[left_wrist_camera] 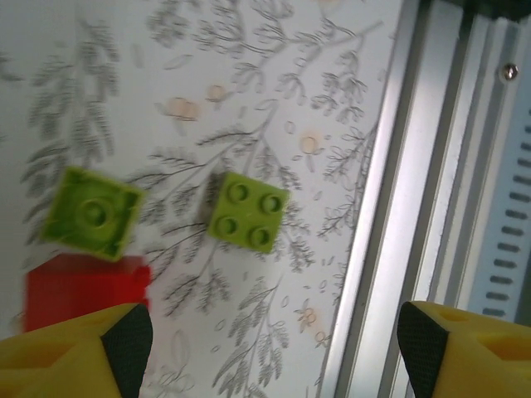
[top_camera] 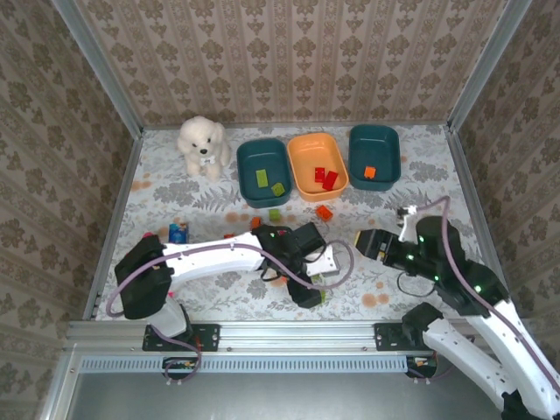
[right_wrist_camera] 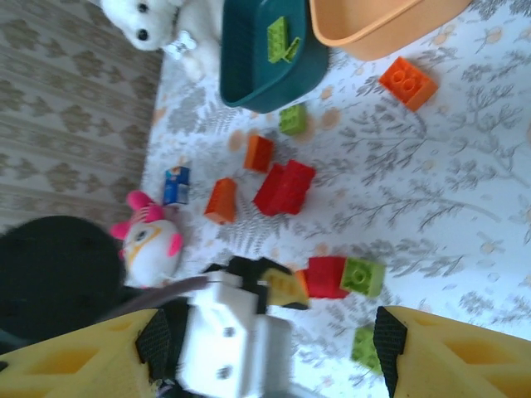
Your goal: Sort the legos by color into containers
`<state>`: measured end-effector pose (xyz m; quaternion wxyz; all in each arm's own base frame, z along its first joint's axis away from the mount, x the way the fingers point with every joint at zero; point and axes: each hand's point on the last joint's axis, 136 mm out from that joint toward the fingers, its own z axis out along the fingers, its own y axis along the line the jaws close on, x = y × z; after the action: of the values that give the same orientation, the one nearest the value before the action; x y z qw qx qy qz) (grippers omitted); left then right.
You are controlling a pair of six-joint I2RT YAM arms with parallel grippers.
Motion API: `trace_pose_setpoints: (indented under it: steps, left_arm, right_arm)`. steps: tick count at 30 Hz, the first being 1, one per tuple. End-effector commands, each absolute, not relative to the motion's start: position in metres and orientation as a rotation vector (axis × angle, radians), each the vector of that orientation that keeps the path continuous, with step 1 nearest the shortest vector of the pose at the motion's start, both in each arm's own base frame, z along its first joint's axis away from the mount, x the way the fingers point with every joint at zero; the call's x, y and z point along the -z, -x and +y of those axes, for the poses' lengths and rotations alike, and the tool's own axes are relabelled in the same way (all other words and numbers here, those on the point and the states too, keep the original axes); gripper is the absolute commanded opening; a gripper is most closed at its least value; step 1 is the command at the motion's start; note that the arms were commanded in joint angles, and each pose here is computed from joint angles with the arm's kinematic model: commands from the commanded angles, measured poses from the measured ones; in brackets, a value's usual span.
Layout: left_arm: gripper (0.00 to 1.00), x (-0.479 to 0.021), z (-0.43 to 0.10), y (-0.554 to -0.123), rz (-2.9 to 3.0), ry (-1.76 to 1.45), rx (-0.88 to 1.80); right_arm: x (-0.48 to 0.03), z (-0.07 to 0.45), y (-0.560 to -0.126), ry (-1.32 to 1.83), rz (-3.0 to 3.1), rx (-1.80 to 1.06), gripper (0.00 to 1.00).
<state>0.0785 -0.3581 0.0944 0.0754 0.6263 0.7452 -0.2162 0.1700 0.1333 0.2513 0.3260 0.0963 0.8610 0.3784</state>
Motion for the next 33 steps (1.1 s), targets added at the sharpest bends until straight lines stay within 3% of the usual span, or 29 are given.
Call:
trace_pose_setpoints:
  steps: [1, 8, 22, 30, 33]
  left_arm:
    - [0.81, -0.094, -0.368, -0.068, 2.155, -1.979, 0.659]
    - [0.83, -0.073, -0.374, -0.068, 2.039, -2.053, 0.557]
    - [0.86, -0.036, -0.381, -0.089, 1.956, -2.077, 0.303]
    - [0.82, -0.019, -0.382, -0.085, 1.955, -2.120, 0.263]
    - [0.76, -0.012, -0.381, -0.083, 1.972, -2.139, 0.254]
  right_arm:
    - [-0.237, 0.127, -0.141, -0.355, 2.327, -1.062, 0.71]
    - [-0.244, 0.112, -0.123, -0.419, 2.268, -1.089, 0.75]
    - [-0.247, 0.121, -0.129, -0.427, 2.245, -1.154, 0.77]
    - [-0.244, 0.124, -0.131, -0.433, 2.273, -1.152, 0.77]
    - [-0.244, 0.125, -0.132, -0.436, 2.274, -1.155, 0.77]
